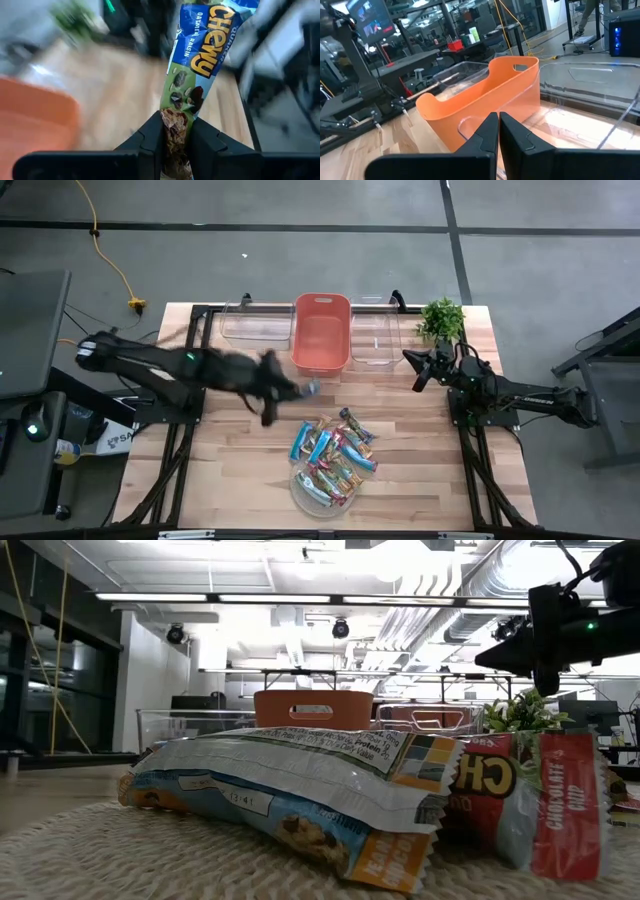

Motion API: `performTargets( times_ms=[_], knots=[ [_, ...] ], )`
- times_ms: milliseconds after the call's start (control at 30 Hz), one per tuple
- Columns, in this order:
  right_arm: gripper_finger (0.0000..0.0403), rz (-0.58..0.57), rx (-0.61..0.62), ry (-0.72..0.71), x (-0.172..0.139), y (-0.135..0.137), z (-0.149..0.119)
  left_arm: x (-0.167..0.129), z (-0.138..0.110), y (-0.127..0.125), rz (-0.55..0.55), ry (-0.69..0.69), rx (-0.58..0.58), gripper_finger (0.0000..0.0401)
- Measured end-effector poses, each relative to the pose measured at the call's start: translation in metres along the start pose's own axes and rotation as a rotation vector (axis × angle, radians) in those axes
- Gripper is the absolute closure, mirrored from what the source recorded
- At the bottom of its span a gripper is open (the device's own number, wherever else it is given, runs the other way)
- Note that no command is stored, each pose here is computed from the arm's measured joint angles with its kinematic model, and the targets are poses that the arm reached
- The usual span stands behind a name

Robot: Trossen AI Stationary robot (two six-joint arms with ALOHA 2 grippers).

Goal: Pick and place Granola Bars by type
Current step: Put the blue granola bar into the left transparent bin

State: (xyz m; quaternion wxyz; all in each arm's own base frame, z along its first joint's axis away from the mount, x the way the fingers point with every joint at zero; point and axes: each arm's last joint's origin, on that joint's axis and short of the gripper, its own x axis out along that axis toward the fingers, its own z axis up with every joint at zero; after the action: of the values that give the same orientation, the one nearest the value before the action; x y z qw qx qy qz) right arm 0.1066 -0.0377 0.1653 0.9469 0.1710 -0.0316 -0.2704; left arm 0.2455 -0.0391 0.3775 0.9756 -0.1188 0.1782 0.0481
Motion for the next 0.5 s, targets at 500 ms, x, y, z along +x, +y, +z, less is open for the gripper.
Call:
performTargets(
  times_ms=[500],
  knots=[
    [0.0402,0.000,-0.001,0.003,0.000,0.000,0.000,-0.077,0.038,0.084,0.535,-0.377,-0.220,0.0336]
  ],
)
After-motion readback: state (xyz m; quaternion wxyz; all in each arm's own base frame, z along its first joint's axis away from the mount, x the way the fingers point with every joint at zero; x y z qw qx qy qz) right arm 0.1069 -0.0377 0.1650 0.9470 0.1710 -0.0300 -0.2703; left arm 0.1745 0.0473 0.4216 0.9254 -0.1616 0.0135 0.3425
